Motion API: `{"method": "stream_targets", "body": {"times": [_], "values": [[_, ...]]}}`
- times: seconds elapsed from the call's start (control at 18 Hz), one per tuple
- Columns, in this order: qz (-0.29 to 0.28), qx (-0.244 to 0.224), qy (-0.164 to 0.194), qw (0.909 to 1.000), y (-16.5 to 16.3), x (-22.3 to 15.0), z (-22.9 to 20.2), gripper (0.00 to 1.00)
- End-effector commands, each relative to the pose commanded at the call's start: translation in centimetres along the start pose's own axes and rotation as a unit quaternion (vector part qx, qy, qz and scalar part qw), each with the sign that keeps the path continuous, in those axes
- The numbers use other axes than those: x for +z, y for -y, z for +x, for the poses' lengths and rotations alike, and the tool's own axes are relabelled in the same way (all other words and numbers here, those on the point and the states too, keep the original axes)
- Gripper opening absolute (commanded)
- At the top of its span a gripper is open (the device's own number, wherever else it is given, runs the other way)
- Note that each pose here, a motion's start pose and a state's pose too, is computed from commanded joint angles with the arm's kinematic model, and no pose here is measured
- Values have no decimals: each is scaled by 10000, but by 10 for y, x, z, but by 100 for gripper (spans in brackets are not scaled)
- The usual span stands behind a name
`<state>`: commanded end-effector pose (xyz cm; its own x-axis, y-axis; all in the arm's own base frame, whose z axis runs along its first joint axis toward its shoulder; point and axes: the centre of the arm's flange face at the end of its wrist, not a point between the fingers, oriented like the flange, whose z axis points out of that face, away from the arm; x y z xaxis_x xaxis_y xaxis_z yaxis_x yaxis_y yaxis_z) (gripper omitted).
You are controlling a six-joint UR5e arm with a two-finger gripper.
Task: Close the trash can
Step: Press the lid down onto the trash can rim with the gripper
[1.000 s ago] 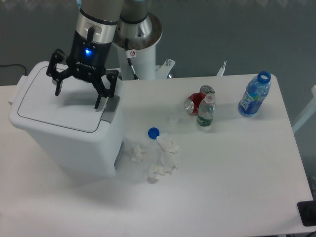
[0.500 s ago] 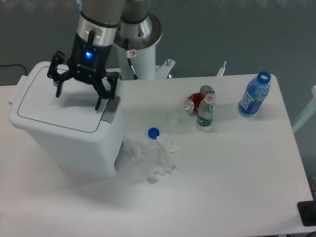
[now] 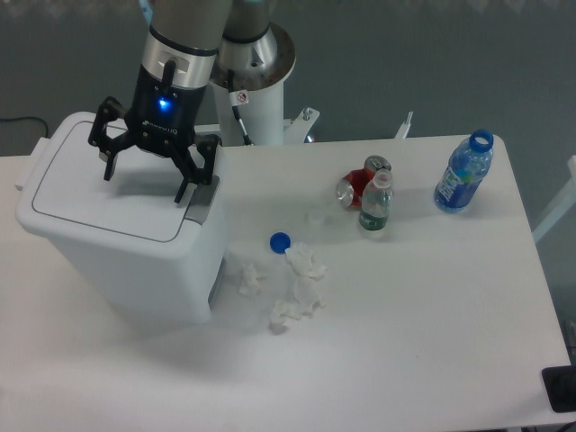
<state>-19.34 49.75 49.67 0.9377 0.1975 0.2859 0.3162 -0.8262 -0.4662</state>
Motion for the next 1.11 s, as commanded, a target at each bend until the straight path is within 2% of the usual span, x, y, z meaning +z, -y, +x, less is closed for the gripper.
{"method": "stream_targets", "body": {"times": [1.11], "values": [[56,-37,2,10000,0,-8,-2,100]]}}
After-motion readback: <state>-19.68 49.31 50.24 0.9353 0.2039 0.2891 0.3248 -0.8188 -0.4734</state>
